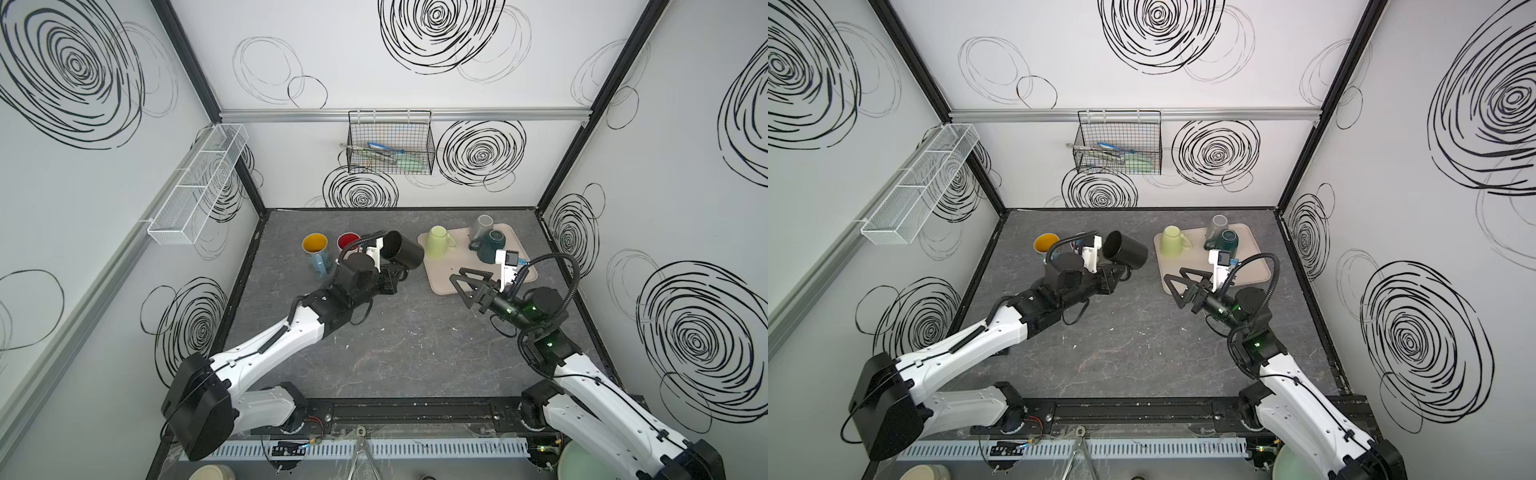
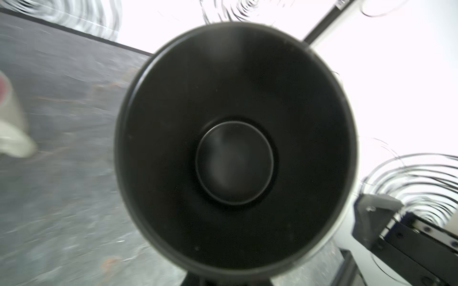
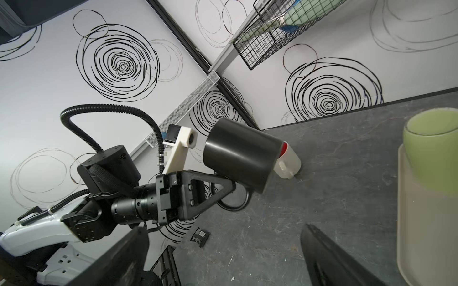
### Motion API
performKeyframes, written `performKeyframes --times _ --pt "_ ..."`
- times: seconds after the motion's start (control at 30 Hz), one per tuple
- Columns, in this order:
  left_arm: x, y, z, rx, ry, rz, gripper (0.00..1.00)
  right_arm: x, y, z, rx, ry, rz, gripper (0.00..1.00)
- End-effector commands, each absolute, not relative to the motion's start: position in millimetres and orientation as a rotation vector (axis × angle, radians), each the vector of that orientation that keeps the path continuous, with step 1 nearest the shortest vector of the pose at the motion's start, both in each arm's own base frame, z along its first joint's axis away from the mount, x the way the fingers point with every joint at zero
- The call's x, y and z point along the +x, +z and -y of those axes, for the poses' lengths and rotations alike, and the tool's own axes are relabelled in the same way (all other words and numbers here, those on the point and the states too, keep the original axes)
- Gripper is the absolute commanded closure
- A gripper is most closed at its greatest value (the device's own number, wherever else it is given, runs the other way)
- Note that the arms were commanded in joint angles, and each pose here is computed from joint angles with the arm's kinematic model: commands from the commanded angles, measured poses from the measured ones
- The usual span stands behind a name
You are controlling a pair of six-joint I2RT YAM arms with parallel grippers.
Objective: Turn the mug right side up
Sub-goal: Place the mug at the top-left of the table.
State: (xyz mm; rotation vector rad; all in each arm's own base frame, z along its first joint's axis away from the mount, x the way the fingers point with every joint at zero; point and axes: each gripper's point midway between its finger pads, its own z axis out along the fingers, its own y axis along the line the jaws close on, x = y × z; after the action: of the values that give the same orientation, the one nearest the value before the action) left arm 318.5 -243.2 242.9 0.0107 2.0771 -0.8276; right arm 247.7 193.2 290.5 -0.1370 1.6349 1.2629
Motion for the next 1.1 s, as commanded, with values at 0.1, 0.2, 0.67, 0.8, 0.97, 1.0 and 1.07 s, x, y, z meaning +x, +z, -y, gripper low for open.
performKeyframes --times 0.1,0.2,0.67,0.8,0.97,1.0,1.07 --pt "322 274 171 -0.096 -0.605 -1.996 1.0 254 266 -175 -0.036 1.13 -1.733 0.0" --pt "318 268 133 -0.187 -0.481 -2.019 1.0 252 260 -167 0.005 1.114 -1.724 0.0" --pt "323 274 9 -0.434 -0.022 -2.026 1.0 233 239 -167 -0.033 1.128 -1.785 0.0" --pt "332 269 -13 -0.446 0.086 -2.047 1.0 229 232 -165 -0.035 1.124 -1.791 0.0" --pt "344 271 -38 -0.498 0.141 -2.043 1.0 221 226 -165 -0.062 1.133 -1.796 0.0" --pt "347 269 -41 -0.503 0.152 -2.051 1.0 220 225 -165 -0.064 1.126 -1.799 0.0" --pt "354 260 -46 -0.513 0.17 -2.08 1.0 220 223 -164 -0.068 1.112 -1.806 0.0"
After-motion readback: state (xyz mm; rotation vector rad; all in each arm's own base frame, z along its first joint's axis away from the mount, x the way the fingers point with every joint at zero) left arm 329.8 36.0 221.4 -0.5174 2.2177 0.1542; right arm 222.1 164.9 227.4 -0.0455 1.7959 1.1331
